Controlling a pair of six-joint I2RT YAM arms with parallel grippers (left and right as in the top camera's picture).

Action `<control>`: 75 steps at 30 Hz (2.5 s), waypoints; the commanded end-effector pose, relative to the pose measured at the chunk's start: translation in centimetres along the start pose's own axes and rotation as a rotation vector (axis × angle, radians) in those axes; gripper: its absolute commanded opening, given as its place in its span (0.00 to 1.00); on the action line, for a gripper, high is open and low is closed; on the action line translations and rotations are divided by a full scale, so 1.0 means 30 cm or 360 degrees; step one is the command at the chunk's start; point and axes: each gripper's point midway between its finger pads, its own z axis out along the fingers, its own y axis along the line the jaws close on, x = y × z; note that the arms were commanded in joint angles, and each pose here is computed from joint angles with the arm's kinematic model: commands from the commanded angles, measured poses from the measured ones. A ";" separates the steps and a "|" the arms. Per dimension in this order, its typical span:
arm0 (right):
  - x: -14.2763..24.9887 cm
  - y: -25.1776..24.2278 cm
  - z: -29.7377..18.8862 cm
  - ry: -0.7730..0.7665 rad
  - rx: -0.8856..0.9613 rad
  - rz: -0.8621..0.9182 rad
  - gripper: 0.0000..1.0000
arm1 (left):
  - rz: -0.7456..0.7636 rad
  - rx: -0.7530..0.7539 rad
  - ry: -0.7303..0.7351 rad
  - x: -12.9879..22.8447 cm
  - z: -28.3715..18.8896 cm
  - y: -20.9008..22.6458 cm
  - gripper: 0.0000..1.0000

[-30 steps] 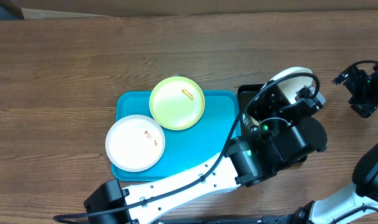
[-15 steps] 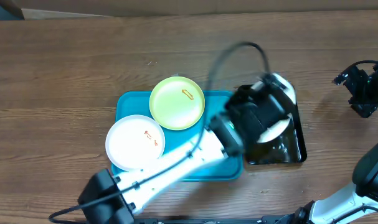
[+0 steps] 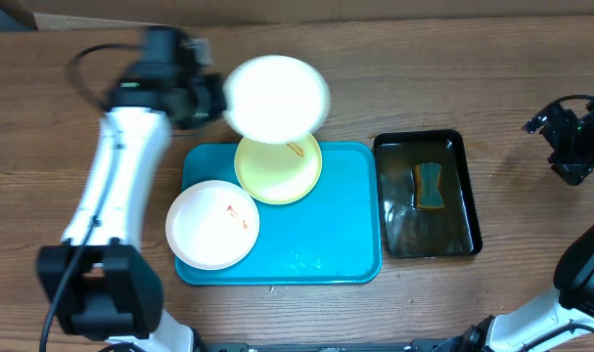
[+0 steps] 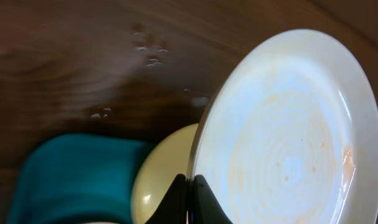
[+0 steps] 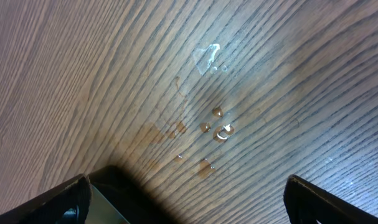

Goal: Clean dirty plates on tray and stack at the side
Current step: 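Swing the held cream plate to the table left of the tray, then set the cream plate down on the table and open the left gripper, then move the left gripper to the yellow plate and grip its rim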

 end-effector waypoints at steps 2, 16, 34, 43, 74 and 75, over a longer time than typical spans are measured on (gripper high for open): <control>-0.025 0.020 -0.041 -0.0060 -0.0033 -0.0010 1.00 | -0.0261 -0.0046 -0.0102 -0.090 -0.160 0.268 0.04; -0.025 0.020 -0.041 -0.0060 -0.0033 -0.0010 1.00 | -0.0717 -0.0583 -0.0290 0.004 -0.197 0.874 0.04; -0.025 0.020 -0.041 -0.0060 -0.0033 -0.0010 1.00 | -0.0483 0.0038 -0.0216 -0.044 -0.138 0.608 0.74; -0.025 0.020 -0.041 -0.0060 -0.0033 -0.0010 1.00 | -0.0203 -0.0174 0.0176 0.132 0.005 0.363 0.49; -0.025 0.020 -0.041 -0.0060 -0.0033 -0.0010 1.00 | 0.0180 -0.0645 0.0513 0.403 0.352 0.250 0.14; -0.025 0.020 -0.041 -0.0060 -0.0033 -0.0010 1.00 | 0.0180 -0.0633 0.0518 0.406 0.353 0.246 0.10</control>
